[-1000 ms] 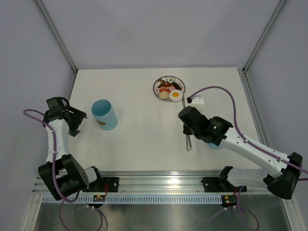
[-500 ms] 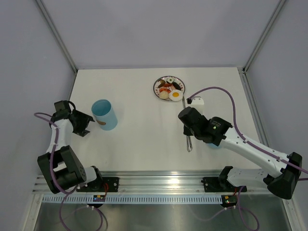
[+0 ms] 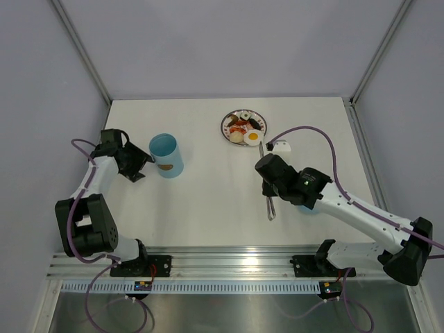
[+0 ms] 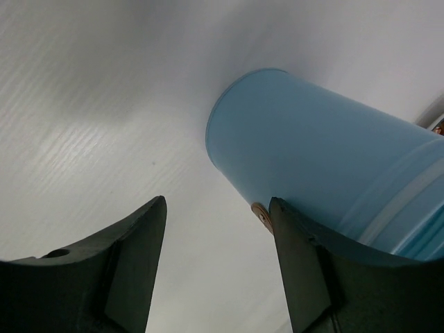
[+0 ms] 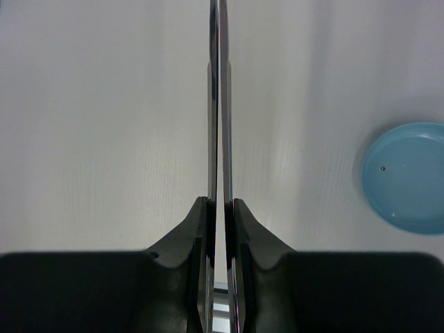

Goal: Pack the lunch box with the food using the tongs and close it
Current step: Move the packing box to the center of the board.

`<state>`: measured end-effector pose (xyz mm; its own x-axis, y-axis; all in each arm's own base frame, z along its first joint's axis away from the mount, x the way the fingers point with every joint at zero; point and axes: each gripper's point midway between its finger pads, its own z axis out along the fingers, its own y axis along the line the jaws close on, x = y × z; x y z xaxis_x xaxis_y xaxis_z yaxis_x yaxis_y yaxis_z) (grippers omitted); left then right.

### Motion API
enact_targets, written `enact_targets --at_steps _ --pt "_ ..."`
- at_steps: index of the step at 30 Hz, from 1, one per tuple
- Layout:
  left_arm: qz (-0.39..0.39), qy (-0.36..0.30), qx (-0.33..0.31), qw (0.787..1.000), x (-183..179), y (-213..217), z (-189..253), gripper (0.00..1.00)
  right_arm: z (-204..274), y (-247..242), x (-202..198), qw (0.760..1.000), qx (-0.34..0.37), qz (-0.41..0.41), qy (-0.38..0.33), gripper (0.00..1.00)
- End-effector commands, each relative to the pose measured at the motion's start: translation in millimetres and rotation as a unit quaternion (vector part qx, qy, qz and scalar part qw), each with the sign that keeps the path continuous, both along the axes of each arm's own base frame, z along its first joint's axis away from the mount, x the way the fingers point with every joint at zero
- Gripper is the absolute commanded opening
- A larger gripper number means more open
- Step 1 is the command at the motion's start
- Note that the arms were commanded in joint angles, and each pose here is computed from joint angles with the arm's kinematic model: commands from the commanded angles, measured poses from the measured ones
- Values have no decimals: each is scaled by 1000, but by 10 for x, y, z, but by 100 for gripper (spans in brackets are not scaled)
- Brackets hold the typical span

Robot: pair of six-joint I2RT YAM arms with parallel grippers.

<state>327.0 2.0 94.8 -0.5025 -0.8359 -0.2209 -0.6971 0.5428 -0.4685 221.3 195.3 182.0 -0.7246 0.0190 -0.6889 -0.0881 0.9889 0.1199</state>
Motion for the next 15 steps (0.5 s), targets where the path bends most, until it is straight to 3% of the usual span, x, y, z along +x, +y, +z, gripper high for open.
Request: enact_targets --at_steps 1,6,15 --pt "-2 -41 16 999 275 26 220 65 33 37 24 1000 8 8 6 18" --pt "26 -39 45 998 199 225 229 66 57 60 -7 999 14 26 27 19" --pt "27 -29 10 999 339 236 85 66 43 79 124 995 22 48 89 18"
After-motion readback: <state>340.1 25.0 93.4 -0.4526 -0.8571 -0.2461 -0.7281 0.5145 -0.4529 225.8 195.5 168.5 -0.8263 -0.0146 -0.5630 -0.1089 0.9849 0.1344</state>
